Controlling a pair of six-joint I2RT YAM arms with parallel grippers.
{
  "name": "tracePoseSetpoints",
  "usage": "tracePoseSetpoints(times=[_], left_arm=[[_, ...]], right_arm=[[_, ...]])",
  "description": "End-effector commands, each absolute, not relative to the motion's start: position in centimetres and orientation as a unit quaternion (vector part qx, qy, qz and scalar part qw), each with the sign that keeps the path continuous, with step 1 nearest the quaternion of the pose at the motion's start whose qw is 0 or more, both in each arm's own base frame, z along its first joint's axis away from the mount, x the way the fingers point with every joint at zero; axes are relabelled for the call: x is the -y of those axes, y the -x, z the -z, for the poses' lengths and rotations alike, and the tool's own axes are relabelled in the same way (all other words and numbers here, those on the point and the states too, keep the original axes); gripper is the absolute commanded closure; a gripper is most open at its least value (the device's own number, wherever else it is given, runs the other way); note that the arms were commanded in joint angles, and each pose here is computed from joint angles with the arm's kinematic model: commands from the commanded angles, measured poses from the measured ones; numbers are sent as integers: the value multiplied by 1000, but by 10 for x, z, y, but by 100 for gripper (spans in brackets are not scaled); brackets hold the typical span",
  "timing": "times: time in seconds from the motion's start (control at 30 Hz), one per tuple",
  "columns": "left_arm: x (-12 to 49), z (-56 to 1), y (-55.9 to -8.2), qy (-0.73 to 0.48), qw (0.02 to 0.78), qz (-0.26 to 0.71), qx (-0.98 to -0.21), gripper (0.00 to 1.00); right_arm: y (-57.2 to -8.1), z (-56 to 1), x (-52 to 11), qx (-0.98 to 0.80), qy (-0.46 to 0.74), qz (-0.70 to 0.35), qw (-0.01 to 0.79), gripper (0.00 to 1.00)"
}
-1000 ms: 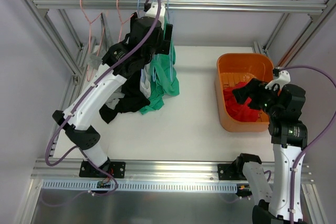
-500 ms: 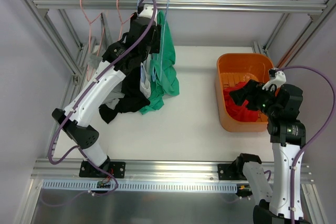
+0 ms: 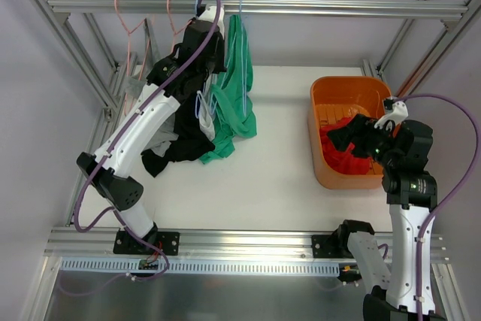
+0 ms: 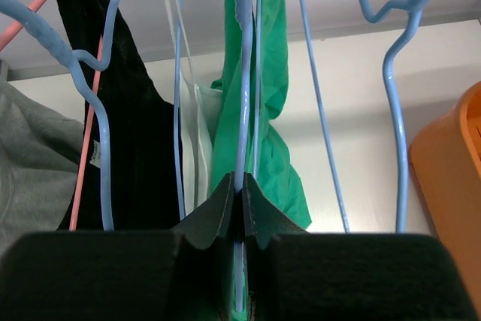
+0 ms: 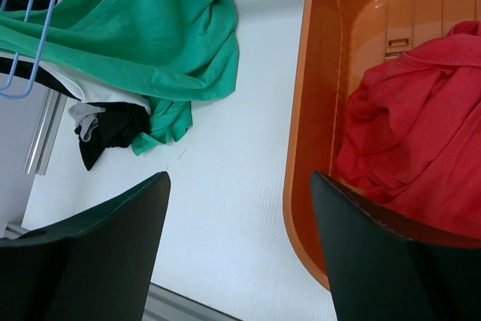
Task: Remove the tank top from the hanger
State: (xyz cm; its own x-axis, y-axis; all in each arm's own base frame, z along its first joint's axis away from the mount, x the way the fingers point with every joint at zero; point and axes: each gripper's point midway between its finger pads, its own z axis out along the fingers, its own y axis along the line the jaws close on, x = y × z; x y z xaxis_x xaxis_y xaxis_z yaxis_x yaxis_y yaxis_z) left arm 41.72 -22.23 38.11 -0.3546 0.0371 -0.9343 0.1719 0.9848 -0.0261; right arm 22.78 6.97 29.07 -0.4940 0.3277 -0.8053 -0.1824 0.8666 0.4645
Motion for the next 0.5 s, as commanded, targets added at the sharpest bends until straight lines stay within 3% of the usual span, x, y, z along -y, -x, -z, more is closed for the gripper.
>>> tracePoseSetpoints(times=[0.0, 0.47], left_arm=[[222, -411, -416, -54, 595, 81, -798, 100], [201, -462, -383, 0, 639, 135, -757, 100]], right_arm=[[-231, -295, -74, -818, -33, -265, 509, 20], [-230, -304, -78, -812, -24, -273, 515, 20]])
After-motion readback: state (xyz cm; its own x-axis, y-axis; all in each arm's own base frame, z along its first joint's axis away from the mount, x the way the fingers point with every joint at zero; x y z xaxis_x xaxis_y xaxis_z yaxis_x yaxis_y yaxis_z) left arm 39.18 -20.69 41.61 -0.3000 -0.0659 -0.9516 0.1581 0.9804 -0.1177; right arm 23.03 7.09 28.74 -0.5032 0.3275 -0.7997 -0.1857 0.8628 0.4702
